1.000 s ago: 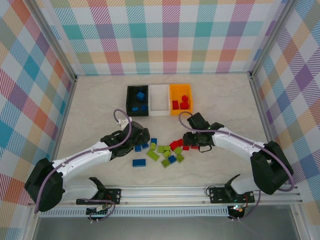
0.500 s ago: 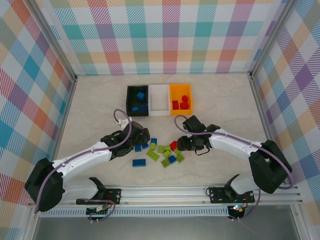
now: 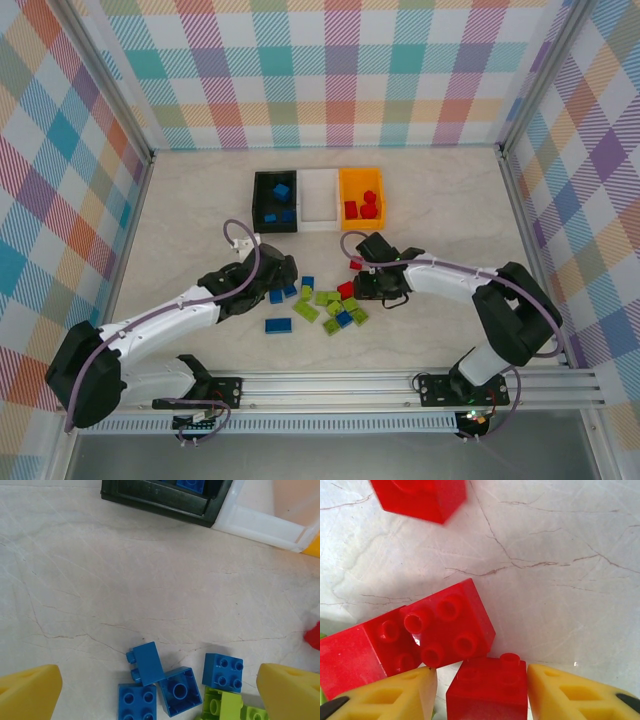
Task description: Sort the legos into containers by color
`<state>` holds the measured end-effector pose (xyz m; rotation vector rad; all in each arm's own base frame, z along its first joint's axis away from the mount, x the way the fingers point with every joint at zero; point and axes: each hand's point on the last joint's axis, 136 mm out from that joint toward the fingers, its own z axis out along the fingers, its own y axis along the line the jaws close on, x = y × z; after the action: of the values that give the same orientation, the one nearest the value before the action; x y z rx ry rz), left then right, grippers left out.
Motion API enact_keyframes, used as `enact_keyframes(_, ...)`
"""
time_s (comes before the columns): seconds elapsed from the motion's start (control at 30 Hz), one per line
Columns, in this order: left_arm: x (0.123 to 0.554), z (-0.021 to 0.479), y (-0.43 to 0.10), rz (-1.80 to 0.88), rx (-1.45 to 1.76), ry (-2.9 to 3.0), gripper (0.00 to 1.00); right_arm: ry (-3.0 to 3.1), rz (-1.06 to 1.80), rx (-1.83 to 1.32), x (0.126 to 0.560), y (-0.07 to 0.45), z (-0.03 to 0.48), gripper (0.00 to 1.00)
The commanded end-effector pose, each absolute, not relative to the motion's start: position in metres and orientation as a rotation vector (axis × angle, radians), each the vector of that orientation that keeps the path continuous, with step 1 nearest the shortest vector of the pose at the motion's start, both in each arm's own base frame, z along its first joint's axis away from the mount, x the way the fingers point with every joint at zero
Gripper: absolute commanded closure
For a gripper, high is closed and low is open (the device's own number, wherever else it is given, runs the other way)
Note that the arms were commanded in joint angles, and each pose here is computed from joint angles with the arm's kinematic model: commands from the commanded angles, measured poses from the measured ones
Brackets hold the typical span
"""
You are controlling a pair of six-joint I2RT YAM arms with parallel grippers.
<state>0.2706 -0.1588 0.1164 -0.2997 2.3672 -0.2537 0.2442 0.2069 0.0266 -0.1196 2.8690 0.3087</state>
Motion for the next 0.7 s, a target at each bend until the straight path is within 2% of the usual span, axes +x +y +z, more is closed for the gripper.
enact_keyframes(0.0,0.266,0.114,-0.156,-0.231,-0.287,2.372,0.0,2.88,0.194,-0.103,0.242,0.192,0.017,0.54)
enact_keyframes(0.13,0.265,0.115,-0.156,-0.232,-0.282,2.377,0.0,2.841,0.206,-0.118,0.245,0.192,0.03,0.66)
enact_keyframes(0.4,0.264,0.117,-0.157,-0.243,-0.269,2.376,0.0,2.683,0.308,-0.154,0.258,0.196,0.104,0.7)
enact_keyframes(0.47,0.264,0.117,-0.156,-0.241,-0.27,2.372,0.0,2.632,0.343,-0.155,0.272,0.2,0.126,0.7)
enact_keyframes(0.67,0.262,0.114,-0.156,-0.253,-0.279,2.376,0.0,2.477,0.387,-0.092,0.368,0.214,0.176,0.7)
